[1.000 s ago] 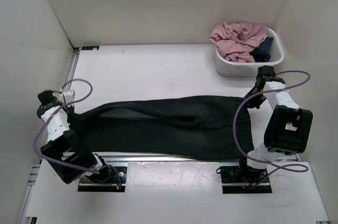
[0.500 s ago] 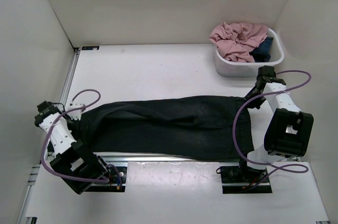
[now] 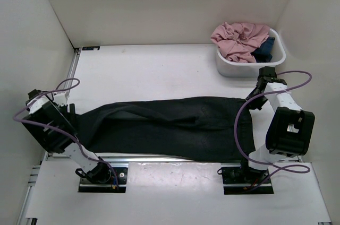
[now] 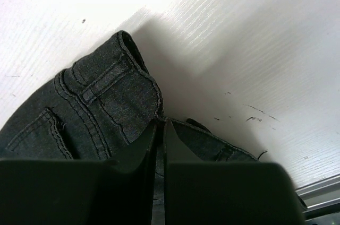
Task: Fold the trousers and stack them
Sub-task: Flatten the trousers out
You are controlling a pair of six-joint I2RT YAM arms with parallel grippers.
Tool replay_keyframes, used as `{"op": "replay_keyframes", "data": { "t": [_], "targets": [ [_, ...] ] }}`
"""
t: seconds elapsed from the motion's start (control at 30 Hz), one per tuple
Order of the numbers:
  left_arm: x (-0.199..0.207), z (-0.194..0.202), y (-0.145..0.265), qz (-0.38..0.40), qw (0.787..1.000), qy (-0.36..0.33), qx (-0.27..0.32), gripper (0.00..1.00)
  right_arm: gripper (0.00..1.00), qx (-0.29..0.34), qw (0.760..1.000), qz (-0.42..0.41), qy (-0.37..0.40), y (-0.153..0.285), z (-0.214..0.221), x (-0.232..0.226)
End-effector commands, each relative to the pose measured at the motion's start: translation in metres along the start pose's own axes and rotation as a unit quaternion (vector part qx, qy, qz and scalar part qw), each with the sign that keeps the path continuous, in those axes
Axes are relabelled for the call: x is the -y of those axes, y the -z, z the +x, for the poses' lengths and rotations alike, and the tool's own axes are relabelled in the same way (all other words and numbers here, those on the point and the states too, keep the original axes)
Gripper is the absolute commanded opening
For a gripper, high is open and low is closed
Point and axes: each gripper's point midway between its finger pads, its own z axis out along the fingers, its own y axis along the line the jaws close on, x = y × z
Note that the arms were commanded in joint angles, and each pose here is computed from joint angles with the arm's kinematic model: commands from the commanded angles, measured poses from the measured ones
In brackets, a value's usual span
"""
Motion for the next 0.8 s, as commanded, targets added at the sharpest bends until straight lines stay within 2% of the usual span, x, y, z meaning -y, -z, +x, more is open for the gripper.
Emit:
{"op": "replay_keyframes", "data": {
  "t": [0.0,0.27,0.37,0.57,0.6,0.67,0.7,0.77],
  "targets": [
    [-0.029,-0.032,0.007,-0.039,0.998,0.022,0.037,0.84,0.00,-0.001,1.000,0.018,0.012,-0.004,0.001,0.008],
    [-0.040,-0.044,-0.015,-0.030,0.998,0.053,0.029,0.84,0.00,-0.005,1.000,0.020,0.012,-0.008,0.004,0.010],
    [-0.030,-0.050,-0.021,-0.013,0.999,0.037,0.030,0.80,0.00,-0.009,1.000,0.023,0.012,-0.011,0.005,0.010],
    [0.005,-0.027,-0.022,0.024,1.000,0.010,-0.007,0.55,0.00,0.002,1.000,0.021,0.012,-0.006,-0.004,0.007],
    [0.003,-0.025,-0.022,0.019,1.000,0.003,-0.010,0.49,0.00,0.007,1.000,0.018,0.011,-0.004,-0.008,0.005],
    [0.002,-0.015,-0.019,0.011,1.000,0.001,-0.029,0.44,0.00,0.003,1.000,0.021,0.012,-0.003,-0.006,0.006],
    [-0.002,-0.014,-0.016,-0.002,0.999,-0.005,-0.032,0.36,0.00,0.003,1.000,0.021,0.012,-0.004,-0.008,0.005],
    [-0.005,-0.009,-0.015,-0.010,0.999,-0.011,-0.044,0.28,0.00,0.003,1.000,0.021,0.012,-0.004,-0.008,0.005]
  ]
}}
